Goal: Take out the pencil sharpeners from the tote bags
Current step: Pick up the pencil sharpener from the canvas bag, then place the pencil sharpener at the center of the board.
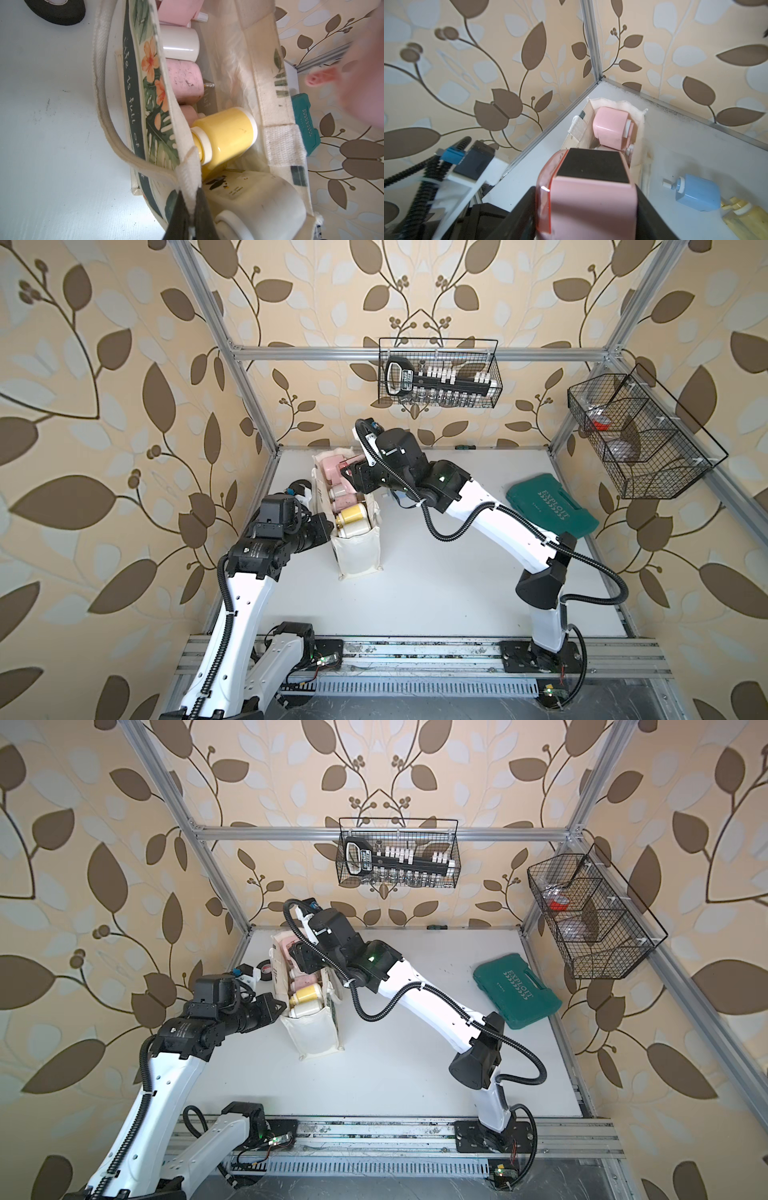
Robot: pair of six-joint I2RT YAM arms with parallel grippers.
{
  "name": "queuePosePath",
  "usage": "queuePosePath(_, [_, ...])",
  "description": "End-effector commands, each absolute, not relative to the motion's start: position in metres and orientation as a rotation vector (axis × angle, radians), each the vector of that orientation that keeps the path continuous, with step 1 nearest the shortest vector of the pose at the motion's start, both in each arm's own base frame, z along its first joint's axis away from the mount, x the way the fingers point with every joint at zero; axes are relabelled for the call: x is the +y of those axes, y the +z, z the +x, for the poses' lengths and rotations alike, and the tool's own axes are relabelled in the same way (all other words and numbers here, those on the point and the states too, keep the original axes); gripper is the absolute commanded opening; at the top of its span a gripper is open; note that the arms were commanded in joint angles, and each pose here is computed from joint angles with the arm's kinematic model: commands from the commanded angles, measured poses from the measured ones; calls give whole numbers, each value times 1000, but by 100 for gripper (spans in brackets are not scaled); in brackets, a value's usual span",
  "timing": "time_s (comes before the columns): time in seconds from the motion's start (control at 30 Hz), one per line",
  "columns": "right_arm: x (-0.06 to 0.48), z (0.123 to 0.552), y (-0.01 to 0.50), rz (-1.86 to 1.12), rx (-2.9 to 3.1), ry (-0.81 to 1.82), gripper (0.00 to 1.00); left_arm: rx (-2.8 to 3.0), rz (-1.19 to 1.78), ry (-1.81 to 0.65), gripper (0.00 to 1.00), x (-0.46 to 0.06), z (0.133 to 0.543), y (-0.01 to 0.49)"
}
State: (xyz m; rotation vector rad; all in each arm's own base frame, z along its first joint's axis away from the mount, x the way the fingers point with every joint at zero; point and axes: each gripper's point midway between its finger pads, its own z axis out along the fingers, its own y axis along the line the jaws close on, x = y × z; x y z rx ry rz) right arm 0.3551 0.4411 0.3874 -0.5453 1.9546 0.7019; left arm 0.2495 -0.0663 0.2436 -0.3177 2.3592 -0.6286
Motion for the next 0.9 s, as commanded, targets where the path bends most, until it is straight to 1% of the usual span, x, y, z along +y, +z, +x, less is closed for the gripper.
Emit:
queuePosePath(0.0, [408,356,424,-504,1877,655,59,2418,-314,-592,0,-64,242,228])
queuePosePath(0.13, [367,365,424,-452,1897,601,59,2416,-313,-592,0,-64,242,229])
queuePosePath(0.27, [311,383,406,-342,1942,516,59,2415,-315,-592,0,-64,242,229])
queuePosePath(0.43, [225,414,350,-139,2041,447,59,2414,-311,-594,0,-65,243,229])
queuePosePath(0.53, [183,429,316,-34,2096,393,59,2417,-313,-595,0,-65,243,229])
queuePosePath(0.7, [144,453,254,67,2206,277,59,2416,-314,-594,0,-65,243,229])
queuePosePath(0.87, [140,478,192,90,2324,214,59,2415,-314,-593,0,-64,243,229])
